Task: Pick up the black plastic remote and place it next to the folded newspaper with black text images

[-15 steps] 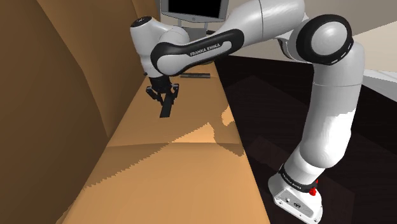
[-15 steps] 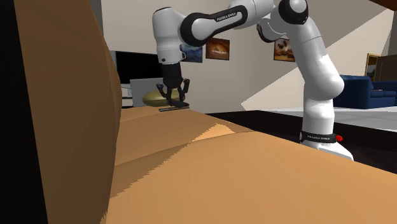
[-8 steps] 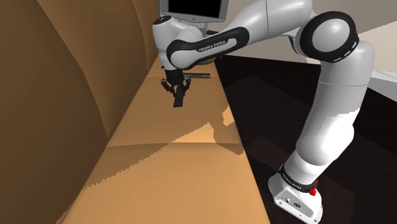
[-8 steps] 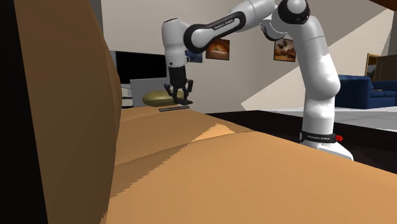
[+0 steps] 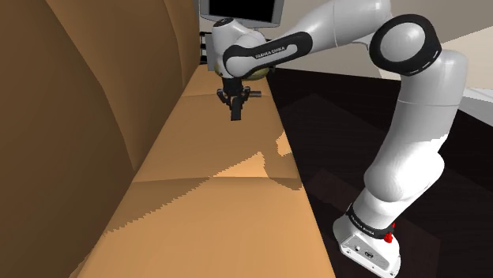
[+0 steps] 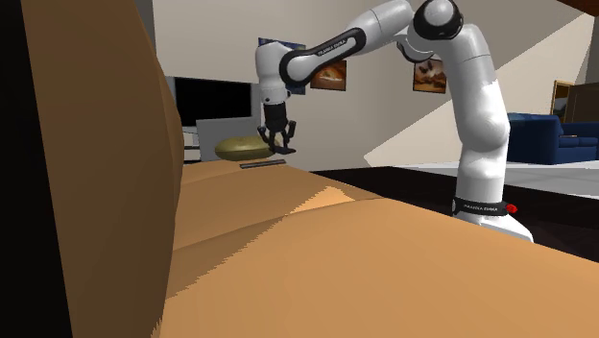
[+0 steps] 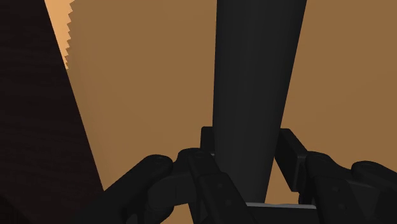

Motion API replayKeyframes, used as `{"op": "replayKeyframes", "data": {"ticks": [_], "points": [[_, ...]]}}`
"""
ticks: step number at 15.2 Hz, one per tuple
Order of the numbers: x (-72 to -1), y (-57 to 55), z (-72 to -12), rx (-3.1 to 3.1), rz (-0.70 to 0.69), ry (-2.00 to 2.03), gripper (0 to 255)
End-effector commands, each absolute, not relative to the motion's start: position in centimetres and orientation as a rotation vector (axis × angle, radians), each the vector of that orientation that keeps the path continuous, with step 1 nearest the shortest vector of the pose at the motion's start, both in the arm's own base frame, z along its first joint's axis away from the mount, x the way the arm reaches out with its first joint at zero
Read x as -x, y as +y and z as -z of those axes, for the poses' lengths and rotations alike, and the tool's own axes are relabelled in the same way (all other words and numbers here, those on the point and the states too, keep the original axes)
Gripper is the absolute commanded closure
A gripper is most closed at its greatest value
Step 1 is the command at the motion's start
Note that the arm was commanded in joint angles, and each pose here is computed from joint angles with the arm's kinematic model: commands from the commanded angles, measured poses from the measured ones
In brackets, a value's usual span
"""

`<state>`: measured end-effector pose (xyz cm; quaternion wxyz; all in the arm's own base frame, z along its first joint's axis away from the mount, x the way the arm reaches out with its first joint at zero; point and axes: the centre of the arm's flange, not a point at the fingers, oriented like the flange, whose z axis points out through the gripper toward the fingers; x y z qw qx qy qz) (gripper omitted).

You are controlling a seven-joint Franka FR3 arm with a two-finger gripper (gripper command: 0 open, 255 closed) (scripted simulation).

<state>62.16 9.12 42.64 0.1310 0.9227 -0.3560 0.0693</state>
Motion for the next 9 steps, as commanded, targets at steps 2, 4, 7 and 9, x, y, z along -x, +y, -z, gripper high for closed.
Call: {"op": "replayKeyframes", "data": {"ticks": [2, 4, 7, 9], "points": [[-63.1, 5.5, -42.4, -2.68, -0.201, -1.033, 255], [-63.8, 2.9, -42.4, -2.68, -0.201, -1.033, 255], [-64.9, -0.9, -42.4, -2.68, -0.201, -1.033, 255], [-65.6, -3.4, -42.4, -2.68, -0.201, -1.033, 255]]}}
